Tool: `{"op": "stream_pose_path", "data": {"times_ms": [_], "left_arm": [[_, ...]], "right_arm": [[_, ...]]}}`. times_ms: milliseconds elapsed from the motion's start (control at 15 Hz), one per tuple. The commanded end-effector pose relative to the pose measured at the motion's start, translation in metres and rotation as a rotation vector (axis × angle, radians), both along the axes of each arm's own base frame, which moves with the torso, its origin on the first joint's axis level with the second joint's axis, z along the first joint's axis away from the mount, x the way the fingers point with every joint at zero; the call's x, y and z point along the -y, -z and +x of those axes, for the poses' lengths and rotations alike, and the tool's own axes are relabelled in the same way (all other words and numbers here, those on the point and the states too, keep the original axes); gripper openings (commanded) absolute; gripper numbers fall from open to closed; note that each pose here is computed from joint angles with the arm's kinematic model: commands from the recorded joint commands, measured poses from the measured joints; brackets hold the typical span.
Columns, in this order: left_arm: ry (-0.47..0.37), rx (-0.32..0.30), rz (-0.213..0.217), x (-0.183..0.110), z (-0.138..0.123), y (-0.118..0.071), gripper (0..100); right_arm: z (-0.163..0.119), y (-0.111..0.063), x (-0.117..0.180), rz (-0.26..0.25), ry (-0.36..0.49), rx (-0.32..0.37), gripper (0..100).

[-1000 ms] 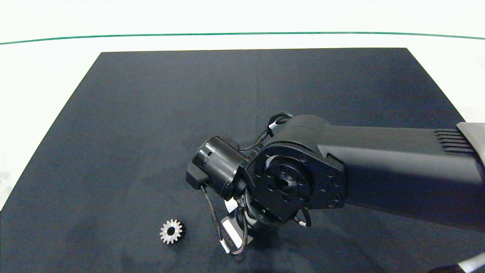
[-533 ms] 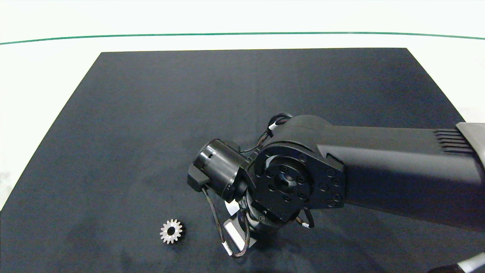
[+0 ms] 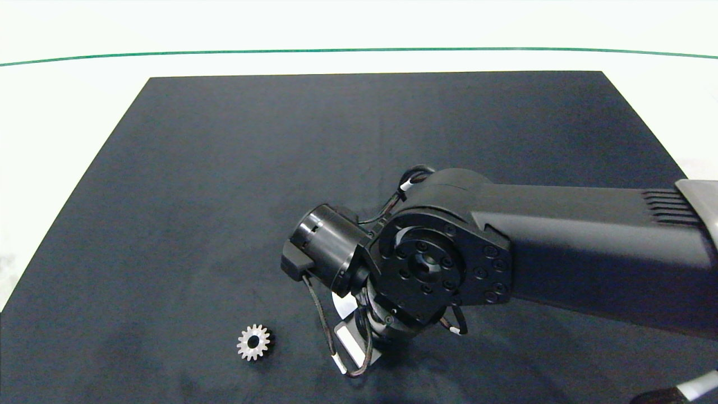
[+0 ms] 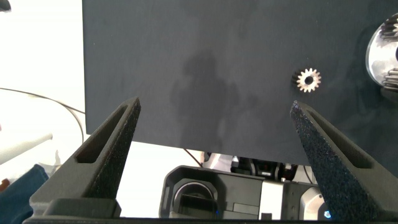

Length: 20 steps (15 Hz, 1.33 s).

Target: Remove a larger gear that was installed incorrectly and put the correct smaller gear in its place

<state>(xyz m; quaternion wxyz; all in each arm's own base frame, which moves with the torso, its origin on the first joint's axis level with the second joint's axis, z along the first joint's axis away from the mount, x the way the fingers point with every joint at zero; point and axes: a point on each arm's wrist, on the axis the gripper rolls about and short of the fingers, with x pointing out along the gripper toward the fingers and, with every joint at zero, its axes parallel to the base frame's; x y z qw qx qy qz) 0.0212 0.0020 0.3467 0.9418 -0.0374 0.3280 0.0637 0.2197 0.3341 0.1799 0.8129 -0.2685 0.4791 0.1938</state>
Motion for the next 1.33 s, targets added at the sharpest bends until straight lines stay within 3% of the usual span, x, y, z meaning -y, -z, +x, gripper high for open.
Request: {"op": "stream_pose_path", "data": {"times_ms": [67,933,1333], "left_arm": [[-0.002,-0.008,0.0,0.0,0.0,0.001,100],[-0.002,-0.006,0.0,0.0,-0.001,0.001,100],[-0.002,-0.005,0.0,0.0,-0.001,0.0,100]], "right_arm": [[0.001,0.001,0.001,-0.007,0.006,-0.001,46],[0.002,0.003,0.0,-0.011,0.011,0.008,21],[0.005,0.011,-0.002,-0.048,0.025,0.024,13]]}}
